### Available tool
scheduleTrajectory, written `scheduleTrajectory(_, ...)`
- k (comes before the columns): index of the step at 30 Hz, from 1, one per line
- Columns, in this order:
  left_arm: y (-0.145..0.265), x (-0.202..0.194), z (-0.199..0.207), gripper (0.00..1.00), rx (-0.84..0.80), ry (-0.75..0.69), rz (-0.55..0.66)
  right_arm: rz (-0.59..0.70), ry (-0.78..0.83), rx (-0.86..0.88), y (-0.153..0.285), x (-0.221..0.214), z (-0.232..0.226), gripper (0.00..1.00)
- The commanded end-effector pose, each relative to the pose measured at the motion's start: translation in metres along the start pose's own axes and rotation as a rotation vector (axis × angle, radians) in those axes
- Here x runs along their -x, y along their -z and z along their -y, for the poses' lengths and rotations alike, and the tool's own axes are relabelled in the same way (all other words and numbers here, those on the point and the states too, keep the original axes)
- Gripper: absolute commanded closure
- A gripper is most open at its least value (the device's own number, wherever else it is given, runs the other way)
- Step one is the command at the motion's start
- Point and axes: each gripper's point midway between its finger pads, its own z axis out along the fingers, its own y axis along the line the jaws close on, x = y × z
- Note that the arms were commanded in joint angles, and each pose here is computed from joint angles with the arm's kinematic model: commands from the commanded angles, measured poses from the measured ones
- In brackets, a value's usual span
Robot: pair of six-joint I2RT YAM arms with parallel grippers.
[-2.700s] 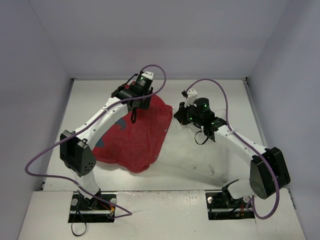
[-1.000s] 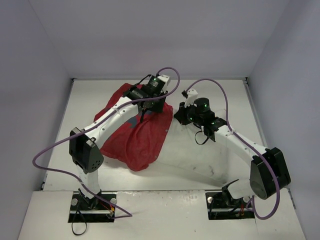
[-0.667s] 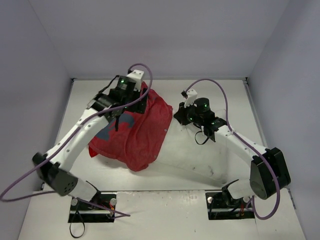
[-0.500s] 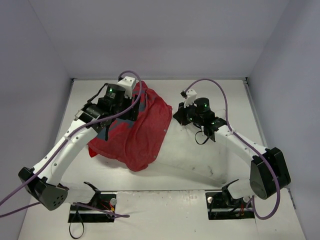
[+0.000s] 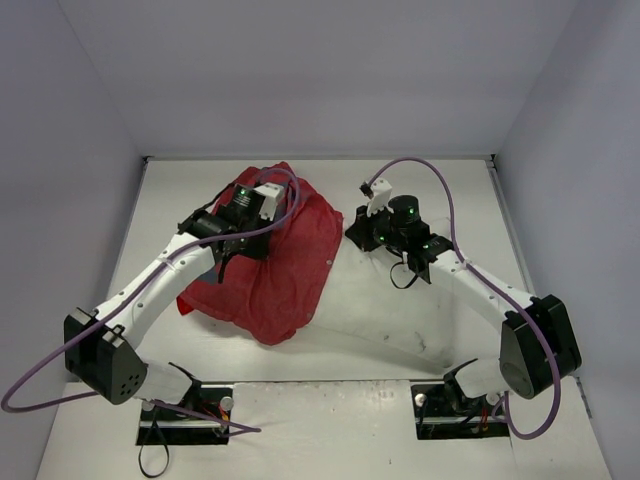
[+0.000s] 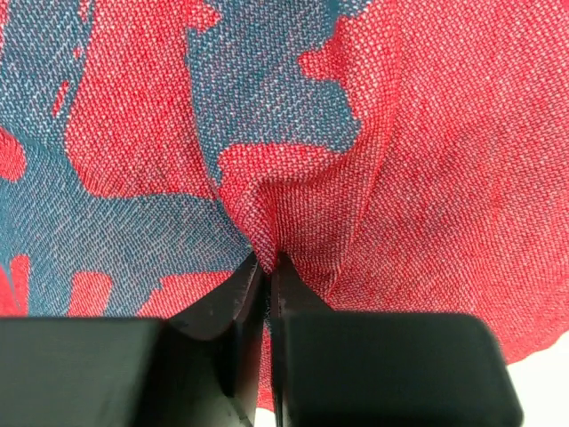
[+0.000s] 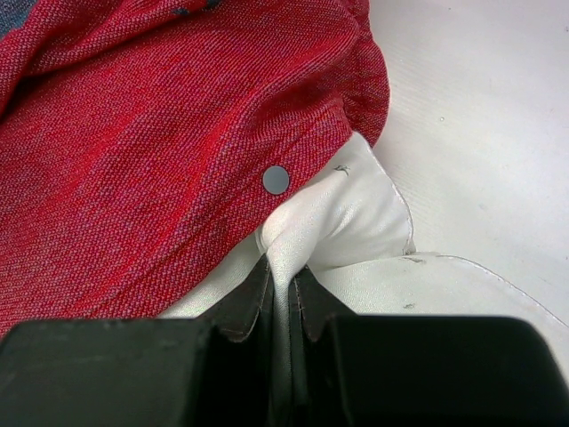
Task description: Put the pillow into the pillowcase
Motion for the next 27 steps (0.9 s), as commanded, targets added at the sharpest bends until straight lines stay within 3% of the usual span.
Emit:
scheduleTrajectory(1, 0.035, 0.036, 0.032, 1.00, -0.105, -0.011, 0.139, 0.137, 0.050, 0.079, 0.009, 0.047, -0.023, 1.00)
scheduleTrajectory(5, 0.078, 0.066, 0.079, 1.00, -0.135, -0.022, 0.245, 0.136, 0.047, 0.073, 0.007, 0.048, -0.022, 1.00)
scheduleTrajectory(8, 0.092, 0.076, 0.123, 1.00, -0.231, 0.078, 0.257, 0.139, 0.043, 0.057, 0.008, 0.048, -0.019, 1.00)
scheduleTrajectory(12, 0.059, 0.057, 0.161, 1.00, -0.271, 0.187, 0.150, 0.144, 0.035, 0.032, 0.008, 0.049, -0.014, 1.00)
scheduleTrajectory(15, 0.022, 0.036, 0.153, 1.00, -0.203, 0.219, 0.089, 0.149, 0.030, 0.019, 0.009, 0.050, -0.013, 1.00)
scheduleTrajectory(19, 0.015, 0.026, 0.130, 1.00, -0.132, 0.252, 0.087, 0.155, 0.019, 0.006, 0.010, 0.052, -0.011, 1.00)
scheduleTrajectory(21, 0.024, 0.030, 0.120, 0.82, -0.104, 0.252, 0.130, 0.155, 0.014, 0.002, 0.009, 0.052, -0.010, 1.00)
scheduleTrajectory(23, 0.033, 0.033, 0.113, 0.59, -0.088, 0.256, 0.160, 0.158, 0.016, 0.001, 0.009, 0.054, -0.011, 1.00)
scheduleTrajectory(24, 0.041, 0.035, 0.111, 0.42, -0.092, 0.273, 0.182, 0.159, 0.012, -0.002, 0.009, 0.054, -0.010, 1.00)
scheduleTrajectory(27, 0.034, 0.024, 0.103, 0.36, -0.056, 0.313, 0.170, 0.156, 0.006, -0.010, 0.008, 0.052, -0.009, 1.00)
